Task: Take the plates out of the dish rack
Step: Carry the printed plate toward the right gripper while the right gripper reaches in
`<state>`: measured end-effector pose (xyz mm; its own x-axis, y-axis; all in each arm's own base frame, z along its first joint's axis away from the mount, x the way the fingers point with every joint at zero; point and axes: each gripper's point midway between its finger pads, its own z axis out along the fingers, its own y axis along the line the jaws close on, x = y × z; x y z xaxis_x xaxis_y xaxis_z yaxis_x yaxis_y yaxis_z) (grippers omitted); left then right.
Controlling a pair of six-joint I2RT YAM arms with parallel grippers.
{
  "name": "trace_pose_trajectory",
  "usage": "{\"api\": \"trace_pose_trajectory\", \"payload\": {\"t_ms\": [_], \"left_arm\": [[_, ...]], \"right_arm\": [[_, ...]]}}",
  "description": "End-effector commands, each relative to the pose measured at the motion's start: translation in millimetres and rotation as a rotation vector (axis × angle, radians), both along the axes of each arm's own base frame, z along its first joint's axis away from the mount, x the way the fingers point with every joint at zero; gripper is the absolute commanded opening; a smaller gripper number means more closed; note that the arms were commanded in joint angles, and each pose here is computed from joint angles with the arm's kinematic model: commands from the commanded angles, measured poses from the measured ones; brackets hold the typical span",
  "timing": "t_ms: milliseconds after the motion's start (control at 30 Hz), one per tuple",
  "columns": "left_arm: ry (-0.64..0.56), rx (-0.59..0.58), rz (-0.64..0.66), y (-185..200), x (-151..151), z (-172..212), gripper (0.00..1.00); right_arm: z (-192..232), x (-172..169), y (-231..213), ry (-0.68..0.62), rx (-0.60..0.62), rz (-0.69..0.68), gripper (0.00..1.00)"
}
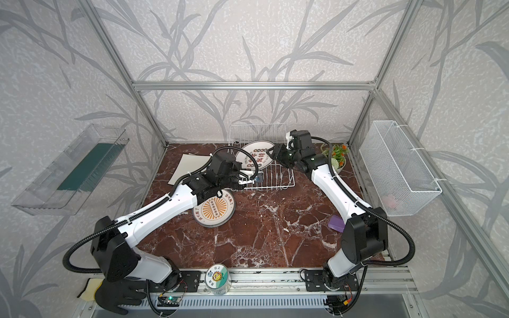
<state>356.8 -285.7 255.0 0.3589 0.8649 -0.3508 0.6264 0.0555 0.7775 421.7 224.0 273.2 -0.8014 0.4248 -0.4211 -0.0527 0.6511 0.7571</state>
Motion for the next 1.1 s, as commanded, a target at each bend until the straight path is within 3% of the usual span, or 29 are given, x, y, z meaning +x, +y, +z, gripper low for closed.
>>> {"api": "trace_pose_trajectory", "payload": {"t_ms": [0,167,533,600,733,867,1067], "left_arm": [[-0.092,-0.03,-0.021,-7,5,21,0.0],[-0.075,-0.035,-0.025,-10,4,17,0.0],[-0.074,-0.024,-0.004,-10,9,4,0.03],[-0.07,-0.037,0.003,-10,9,4,0.15],[-0.042,-0.088,0.027,-11,9,5,0.45],[0.016,-0.176,0.063,-9,6,11,0.56],[0.268,-0.582,0.129,13,-4,50,0.89]], "right_arm": [[3,0,-1,0.003,-0.032,-0.006,0.52],[0,3,1,0.004,-0.011,-0.01,0.34],[-3,9,6,0.014,0.037,-0.028,0.07],[-1,10,6,0.0,0.046,-0.031,0.0],[3,13,3,-0.025,0.072,-0.05,0.0],[10,16,-13,-0.058,0.091,-0.095,0.0],[27,14,-40,-0.17,0.088,-0.108,0.0]]}}
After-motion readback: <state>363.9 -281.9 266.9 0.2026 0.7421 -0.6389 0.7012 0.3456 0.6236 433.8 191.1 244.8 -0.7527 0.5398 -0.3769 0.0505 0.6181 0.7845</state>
